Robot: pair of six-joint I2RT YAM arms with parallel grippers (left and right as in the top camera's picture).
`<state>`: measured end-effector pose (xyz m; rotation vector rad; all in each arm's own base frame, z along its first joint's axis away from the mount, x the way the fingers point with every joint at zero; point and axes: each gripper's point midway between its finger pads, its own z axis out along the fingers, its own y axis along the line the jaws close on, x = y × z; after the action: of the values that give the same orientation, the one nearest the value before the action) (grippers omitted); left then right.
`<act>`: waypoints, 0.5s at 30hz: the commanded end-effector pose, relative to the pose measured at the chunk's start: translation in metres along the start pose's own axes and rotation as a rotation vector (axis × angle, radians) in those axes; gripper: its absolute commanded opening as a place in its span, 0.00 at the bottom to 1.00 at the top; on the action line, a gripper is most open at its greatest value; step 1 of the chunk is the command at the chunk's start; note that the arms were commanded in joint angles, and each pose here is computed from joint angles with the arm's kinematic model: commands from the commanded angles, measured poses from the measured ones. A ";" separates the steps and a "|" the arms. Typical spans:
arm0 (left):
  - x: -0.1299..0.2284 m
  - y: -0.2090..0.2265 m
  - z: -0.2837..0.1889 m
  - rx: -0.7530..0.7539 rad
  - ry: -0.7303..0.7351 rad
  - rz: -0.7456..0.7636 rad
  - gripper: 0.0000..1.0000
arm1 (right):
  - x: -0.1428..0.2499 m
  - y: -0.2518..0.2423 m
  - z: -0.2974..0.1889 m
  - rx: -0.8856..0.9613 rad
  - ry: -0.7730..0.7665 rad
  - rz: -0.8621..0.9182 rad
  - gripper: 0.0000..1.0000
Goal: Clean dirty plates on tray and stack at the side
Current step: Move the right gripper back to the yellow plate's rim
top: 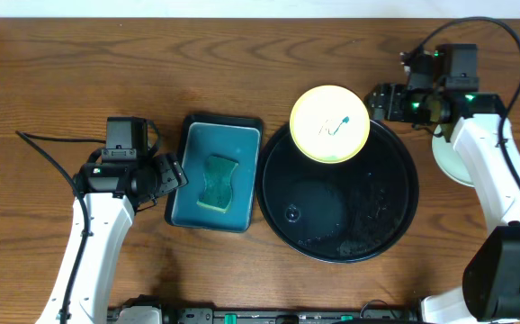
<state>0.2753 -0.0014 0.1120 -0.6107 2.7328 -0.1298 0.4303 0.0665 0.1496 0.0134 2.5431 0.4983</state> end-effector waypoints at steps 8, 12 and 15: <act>-0.001 0.002 -0.001 -0.004 -0.005 -0.013 0.82 | 0.029 -0.015 0.036 0.176 0.106 0.024 0.77; -0.001 0.002 -0.001 -0.004 -0.005 -0.013 0.82 | 0.046 -0.024 0.056 0.193 0.170 0.083 0.70; -0.001 0.002 -0.001 -0.005 -0.006 -0.013 0.82 | 0.058 -0.032 0.073 0.205 0.215 0.109 0.69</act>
<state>0.2753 -0.0014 0.1120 -0.6101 2.7329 -0.1297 0.4236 0.0687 0.0703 0.1189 2.7639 0.3079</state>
